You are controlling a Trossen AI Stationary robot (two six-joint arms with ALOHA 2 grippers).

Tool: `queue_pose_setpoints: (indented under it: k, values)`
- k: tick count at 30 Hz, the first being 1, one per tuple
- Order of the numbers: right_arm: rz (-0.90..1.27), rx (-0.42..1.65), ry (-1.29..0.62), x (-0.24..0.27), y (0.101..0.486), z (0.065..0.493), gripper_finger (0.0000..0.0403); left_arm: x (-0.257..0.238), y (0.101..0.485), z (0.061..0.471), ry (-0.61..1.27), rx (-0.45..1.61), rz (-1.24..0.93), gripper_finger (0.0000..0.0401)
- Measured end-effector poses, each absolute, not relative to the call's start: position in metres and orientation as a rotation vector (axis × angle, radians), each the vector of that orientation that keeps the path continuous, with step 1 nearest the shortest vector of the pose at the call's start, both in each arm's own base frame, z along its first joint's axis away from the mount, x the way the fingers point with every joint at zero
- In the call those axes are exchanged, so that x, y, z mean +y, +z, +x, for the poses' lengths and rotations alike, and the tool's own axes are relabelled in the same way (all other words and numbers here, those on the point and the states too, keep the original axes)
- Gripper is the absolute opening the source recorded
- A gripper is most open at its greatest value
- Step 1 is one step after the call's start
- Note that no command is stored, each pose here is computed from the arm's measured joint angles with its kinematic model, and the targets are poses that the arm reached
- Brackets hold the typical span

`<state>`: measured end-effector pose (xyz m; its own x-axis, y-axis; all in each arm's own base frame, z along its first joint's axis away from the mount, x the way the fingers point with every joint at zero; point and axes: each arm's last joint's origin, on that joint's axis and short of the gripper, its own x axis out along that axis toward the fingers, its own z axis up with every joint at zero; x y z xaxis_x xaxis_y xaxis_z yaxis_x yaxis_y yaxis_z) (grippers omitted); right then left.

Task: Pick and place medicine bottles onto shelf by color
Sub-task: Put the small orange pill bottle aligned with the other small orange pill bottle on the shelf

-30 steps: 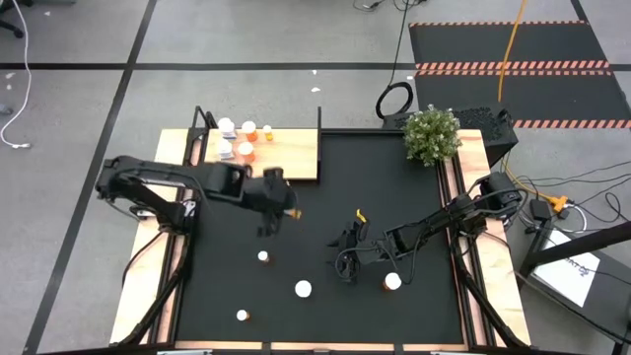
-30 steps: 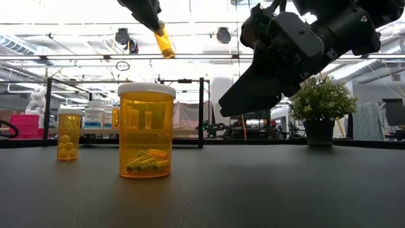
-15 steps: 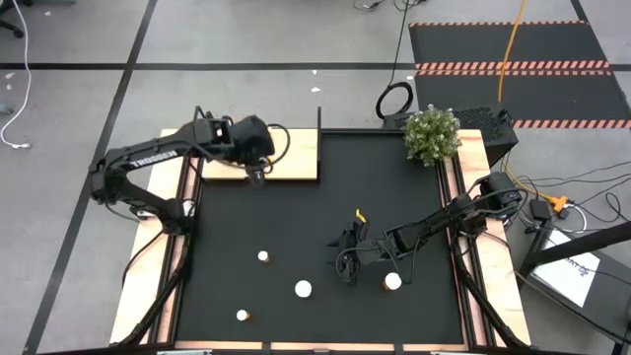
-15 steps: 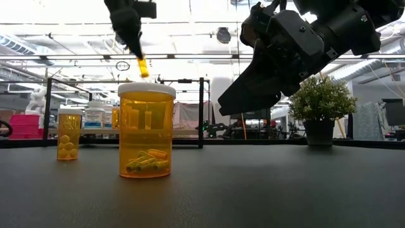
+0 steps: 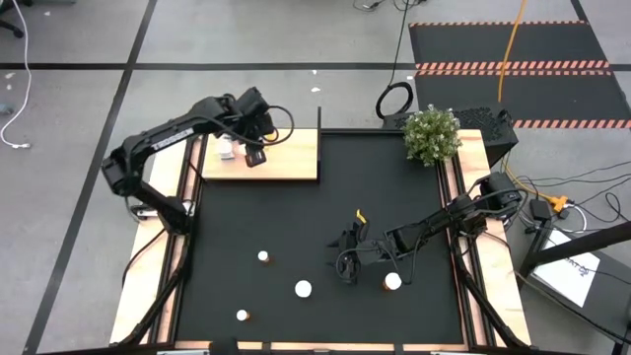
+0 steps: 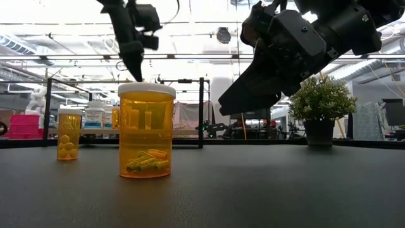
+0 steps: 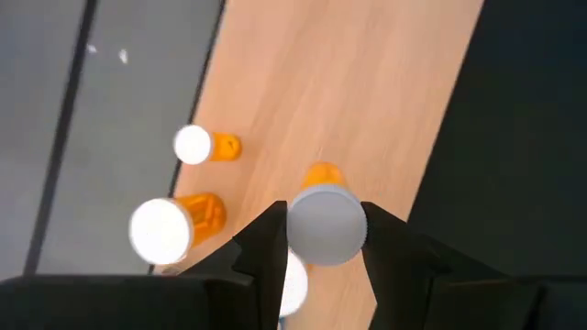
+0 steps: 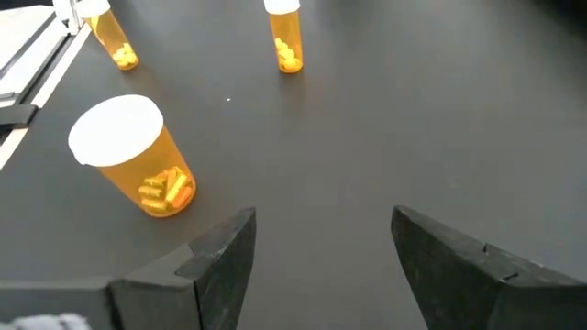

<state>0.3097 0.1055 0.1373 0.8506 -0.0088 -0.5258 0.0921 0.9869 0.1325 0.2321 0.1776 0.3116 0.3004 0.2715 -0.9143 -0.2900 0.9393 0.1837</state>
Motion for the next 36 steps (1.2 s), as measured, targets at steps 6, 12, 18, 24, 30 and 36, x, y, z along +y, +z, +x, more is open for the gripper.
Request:
queue_pose_setpoints:
  k: [6, 12, 18, 24, 30, 36]
  values:
    - [0.149, 0.557, -0.043, 0.109, 0.137, 0.308, 0.0249, 0.195, 0.283, 0.243, 0.344, 1.305, -0.061, 0.0131]
    - [0.143, 0.57, -0.042, 0.109, 0.136, 0.307, 0.0249, 0.202, 0.263, 0.251, 0.318, 1.365, -0.086, 0.0131]
    - [0.142, 0.574, -0.043, 0.109, 0.135, 0.307, 0.0249, 0.205, 0.256, 0.255, 0.318, 1.374, -0.096, 0.0131]
    - [0.142, 0.574, -0.039, 0.111, 0.135, 0.307, 0.0249, 0.208, 0.257, 0.257, 0.339, 1.344, -0.093, 0.0131]
    - [0.143, 0.574, -0.032, 0.113, 0.136, 0.306, 0.0249, 0.212, 0.251, 0.254, 0.348, 1.333, -0.093, 0.0131]
    - [0.137, 0.574, -0.027, 0.114, 0.136, 0.305, 0.0249, 0.213, 0.246, 0.251, 0.349, 1.345, -0.103, 0.0131]
